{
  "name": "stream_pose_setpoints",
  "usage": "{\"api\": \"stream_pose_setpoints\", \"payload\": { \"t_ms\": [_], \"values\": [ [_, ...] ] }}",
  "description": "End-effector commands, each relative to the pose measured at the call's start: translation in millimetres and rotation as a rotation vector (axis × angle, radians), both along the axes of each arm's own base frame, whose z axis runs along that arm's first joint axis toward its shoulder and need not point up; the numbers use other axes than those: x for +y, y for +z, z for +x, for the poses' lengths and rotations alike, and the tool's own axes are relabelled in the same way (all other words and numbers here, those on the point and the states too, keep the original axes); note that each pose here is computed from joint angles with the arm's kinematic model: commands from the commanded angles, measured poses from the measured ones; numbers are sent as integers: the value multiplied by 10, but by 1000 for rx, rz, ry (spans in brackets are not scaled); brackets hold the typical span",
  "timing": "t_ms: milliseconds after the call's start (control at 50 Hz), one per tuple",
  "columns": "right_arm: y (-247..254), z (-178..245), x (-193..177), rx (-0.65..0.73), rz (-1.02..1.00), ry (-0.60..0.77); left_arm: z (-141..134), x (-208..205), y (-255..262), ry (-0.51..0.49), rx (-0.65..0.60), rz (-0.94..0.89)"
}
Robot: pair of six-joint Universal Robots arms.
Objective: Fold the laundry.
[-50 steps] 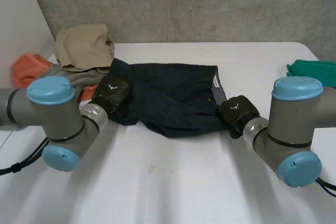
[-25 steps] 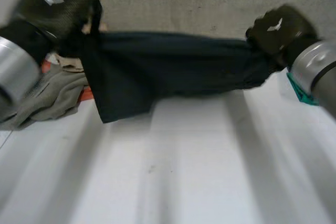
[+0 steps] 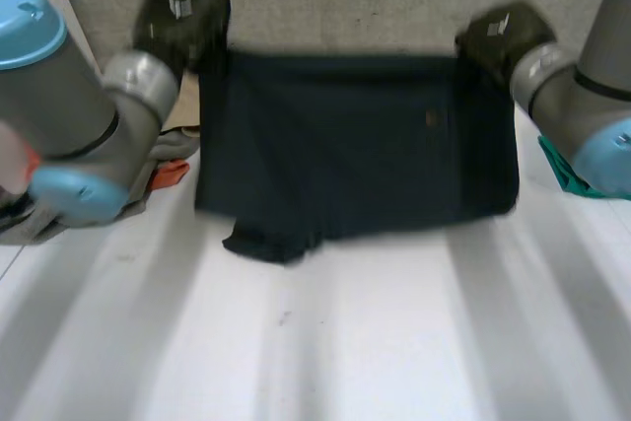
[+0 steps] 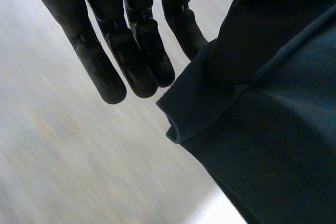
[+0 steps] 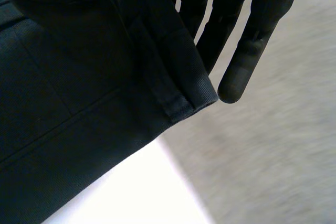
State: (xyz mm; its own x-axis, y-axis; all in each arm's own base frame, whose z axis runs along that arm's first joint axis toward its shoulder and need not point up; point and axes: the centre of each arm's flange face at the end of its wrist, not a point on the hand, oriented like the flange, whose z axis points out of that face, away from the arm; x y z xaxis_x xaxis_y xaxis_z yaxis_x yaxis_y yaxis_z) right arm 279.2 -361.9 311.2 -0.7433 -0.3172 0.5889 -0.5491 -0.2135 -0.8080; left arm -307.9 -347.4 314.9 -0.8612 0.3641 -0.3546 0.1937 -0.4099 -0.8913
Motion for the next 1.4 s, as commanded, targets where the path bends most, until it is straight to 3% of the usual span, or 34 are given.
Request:
{"api": "stream_pose_setpoints", "payload": {
  "t_ms": [20, 80, 140, 360, 500, 580, 700, 840, 940, 1020, 1100, 1320, 1400],
  "values": [
    [777, 61, -336, -409, -431, 2, -58, -174, 991, 6, 281, -574],
    [893, 57, -329, -459, -506, 17, -16, -188, 1081, 28, 314, -607],
    [871, 51, -308, -453, -491, 16, -36, -206, 950, 30, 301, -518],
    [42, 96, -367, -325, -203, -9, -41, -48, -29, -2, 167, -147],
    [-751, 83, -260, -126, 43, -3, -28, 325, -828, -49, 13, 130],
    [-1149, -6, -97, 29, 183, 8, 70, 713, -1236, -63, -143, 310],
    [-1599, -206, 443, 275, 456, 41, 325, 1220, -1384, -63, -353, 462],
    [-1372, -667, 1472, 554, 674, 133, 709, 2007, -1227, -103, -589, 704],
    [-1330, -857, 1887, 682, 662, 237, 946, 2551, -1137, -190, -768, 934],
    [-1336, -890, 1939, 665, 678, 254, 856, 2651, -1066, -286, -794, 884],
    [-1277, -900, 1795, 596, 663, 207, 664, 2342, -1016, -262, -736, 745],
    [-1170, -774, 780, 234, 464, -10, -266, 963, -938, -118, -495, 280],
    [-1214, -732, 447, 192, 346, -59, -551, 534, -974, -81, -398, 123]
  ]
}}
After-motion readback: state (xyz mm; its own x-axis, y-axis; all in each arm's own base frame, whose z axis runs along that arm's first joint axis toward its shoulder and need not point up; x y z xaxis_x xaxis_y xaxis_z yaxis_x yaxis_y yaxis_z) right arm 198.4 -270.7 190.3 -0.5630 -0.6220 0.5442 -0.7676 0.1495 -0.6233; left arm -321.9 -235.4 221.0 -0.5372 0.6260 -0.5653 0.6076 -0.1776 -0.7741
